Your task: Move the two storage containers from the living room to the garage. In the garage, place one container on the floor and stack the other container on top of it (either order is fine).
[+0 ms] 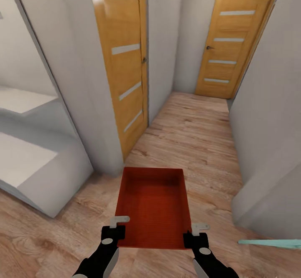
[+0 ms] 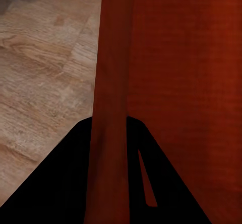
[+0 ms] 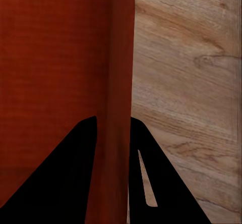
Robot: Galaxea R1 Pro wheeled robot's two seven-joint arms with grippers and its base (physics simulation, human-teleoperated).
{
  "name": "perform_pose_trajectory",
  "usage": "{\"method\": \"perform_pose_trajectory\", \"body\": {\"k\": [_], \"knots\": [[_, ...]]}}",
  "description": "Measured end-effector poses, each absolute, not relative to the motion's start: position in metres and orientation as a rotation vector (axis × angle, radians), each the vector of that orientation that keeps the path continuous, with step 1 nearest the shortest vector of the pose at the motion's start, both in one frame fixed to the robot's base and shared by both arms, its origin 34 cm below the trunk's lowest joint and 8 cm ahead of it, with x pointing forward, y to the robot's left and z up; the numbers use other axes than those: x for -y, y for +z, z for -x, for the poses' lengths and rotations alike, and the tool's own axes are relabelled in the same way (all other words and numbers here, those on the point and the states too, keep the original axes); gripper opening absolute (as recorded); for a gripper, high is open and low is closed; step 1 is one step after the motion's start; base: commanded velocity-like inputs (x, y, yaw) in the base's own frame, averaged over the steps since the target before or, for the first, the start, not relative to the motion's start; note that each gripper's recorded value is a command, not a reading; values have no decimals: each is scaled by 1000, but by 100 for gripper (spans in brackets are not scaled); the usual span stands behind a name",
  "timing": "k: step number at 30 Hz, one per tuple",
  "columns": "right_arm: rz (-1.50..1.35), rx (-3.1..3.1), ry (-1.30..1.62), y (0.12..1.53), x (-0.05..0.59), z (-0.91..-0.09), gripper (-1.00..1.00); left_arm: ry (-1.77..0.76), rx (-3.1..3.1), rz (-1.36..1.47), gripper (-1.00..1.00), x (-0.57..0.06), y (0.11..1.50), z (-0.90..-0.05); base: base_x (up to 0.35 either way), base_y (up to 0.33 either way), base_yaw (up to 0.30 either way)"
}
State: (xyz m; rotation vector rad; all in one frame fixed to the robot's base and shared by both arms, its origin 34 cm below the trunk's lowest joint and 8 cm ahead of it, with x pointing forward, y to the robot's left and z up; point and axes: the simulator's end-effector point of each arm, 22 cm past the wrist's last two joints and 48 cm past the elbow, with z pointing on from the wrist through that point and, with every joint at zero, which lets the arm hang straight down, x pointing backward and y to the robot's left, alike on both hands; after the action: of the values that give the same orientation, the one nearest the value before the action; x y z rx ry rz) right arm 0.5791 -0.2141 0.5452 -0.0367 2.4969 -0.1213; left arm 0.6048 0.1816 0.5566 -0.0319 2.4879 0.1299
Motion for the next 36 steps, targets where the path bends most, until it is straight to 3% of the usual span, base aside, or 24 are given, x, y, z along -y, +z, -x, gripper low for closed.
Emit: {"method": "perform_pose_trajectory", "body": {"k": [6,24,36], "knots": [[37,-2497,-122,545,214,-579,-100,130,-2488,31,-100,-182,557,-605,0,0,-177],[38,-2497,-121,545,214,-579,-100,129,-2488,33,-100,-182,557,-605,0,0,-4],[37,-2498,-121,545,214,-579,-100,130,-2489,30,-100,-182,557,-604,267,0,0]]}}
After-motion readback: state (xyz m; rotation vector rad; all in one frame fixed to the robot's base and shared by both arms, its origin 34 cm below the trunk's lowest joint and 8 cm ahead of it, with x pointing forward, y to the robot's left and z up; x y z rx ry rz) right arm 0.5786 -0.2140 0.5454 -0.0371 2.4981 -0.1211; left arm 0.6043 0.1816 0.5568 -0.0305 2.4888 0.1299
